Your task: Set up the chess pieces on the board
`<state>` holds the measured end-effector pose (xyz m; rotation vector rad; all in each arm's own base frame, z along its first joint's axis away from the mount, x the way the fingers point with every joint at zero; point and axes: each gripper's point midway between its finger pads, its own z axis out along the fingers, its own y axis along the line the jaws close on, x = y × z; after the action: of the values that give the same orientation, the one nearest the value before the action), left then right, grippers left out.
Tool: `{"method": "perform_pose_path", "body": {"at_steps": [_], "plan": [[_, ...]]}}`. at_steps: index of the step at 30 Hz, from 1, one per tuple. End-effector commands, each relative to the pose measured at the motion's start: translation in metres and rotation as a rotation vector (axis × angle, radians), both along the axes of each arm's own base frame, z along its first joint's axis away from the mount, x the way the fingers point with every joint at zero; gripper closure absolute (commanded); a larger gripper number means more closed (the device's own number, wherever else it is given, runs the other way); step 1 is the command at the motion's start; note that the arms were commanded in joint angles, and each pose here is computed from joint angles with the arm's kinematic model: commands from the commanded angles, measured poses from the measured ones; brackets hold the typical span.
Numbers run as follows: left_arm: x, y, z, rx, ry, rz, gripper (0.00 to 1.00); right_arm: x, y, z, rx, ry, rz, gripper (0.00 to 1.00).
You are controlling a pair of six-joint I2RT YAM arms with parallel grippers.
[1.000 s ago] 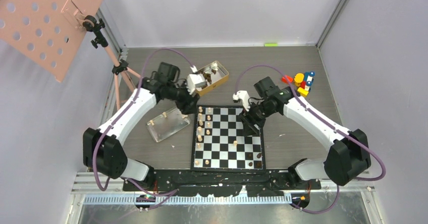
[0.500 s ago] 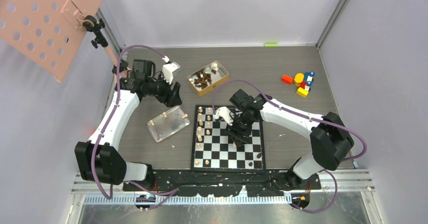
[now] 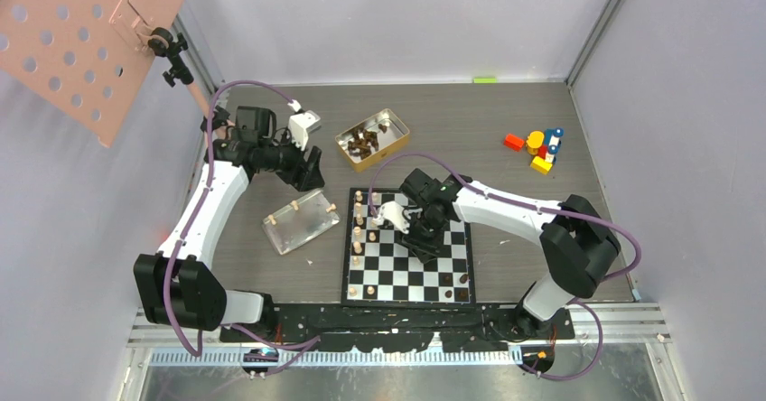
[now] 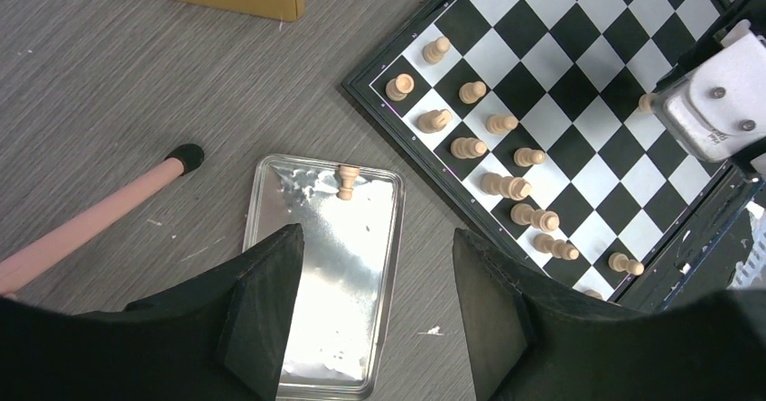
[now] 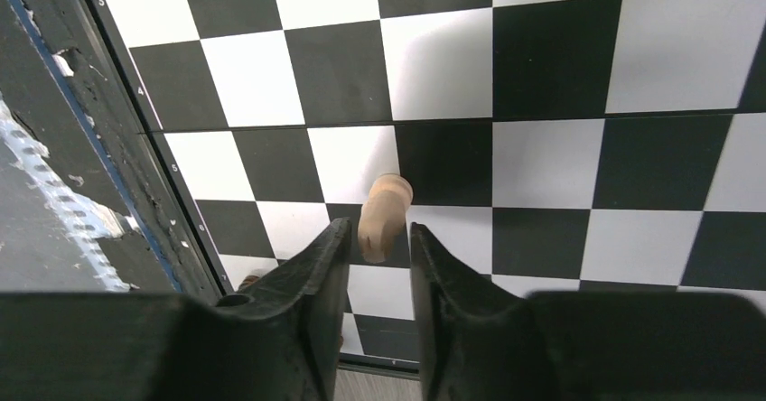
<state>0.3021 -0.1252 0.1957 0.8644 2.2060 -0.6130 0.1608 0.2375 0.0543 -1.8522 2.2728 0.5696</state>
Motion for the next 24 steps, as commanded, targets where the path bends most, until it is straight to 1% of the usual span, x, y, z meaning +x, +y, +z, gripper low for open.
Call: {"method": "perform_pose_path", "body": {"at_steps": [1, 5, 7, 8, 13, 17, 21, 24], "plan": [[-0.001, 0.000, 0.021, -0.022, -0.053, -0.002, 0.36, 0.007, 0.011, 0.004, 0.014, -0.030, 0.024, 0.67], [0.000, 0.002, 0.023, -0.012, -0.060, 0.000, 0.36, 0.006, 0.013, 0.008, 0.010, -0.024, 0.031, 0.72], [0.000, 0.002, 0.024, -0.010, -0.063, -0.001, 0.36, 0.004, 0.012, 0.012, 0.005, -0.017, 0.034, 0.78], [0.000, 0.002, 0.024, -0.009, -0.064, -0.001, 0.36, 0.006, 0.014, 0.015, 0.011, -0.021, 0.035, 0.83], [0.000, 0.005, 0.025, 0.006, -0.073, 0.010, 0.36, 0.005, 0.017, 0.026, 0.016, -0.012, 0.042, 0.92], [0.006, 0.012, 0.026, 0.034, -0.085, 0.051, 0.35, 0.004, 0.023, 0.037, 0.034, -0.003, 0.050, 0.95], [0.011, 0.018, 0.028, 0.051, -0.079, 0.095, 0.35, 0.004, 0.033, 0.048, 0.054, -0.007, 0.071, 0.96], [0.018, 0.028, 0.026, 0.077, -0.065, 0.159, 0.34, 0.002, 0.042, 0.055, 0.057, -0.010, 0.093, 0.96]]}}
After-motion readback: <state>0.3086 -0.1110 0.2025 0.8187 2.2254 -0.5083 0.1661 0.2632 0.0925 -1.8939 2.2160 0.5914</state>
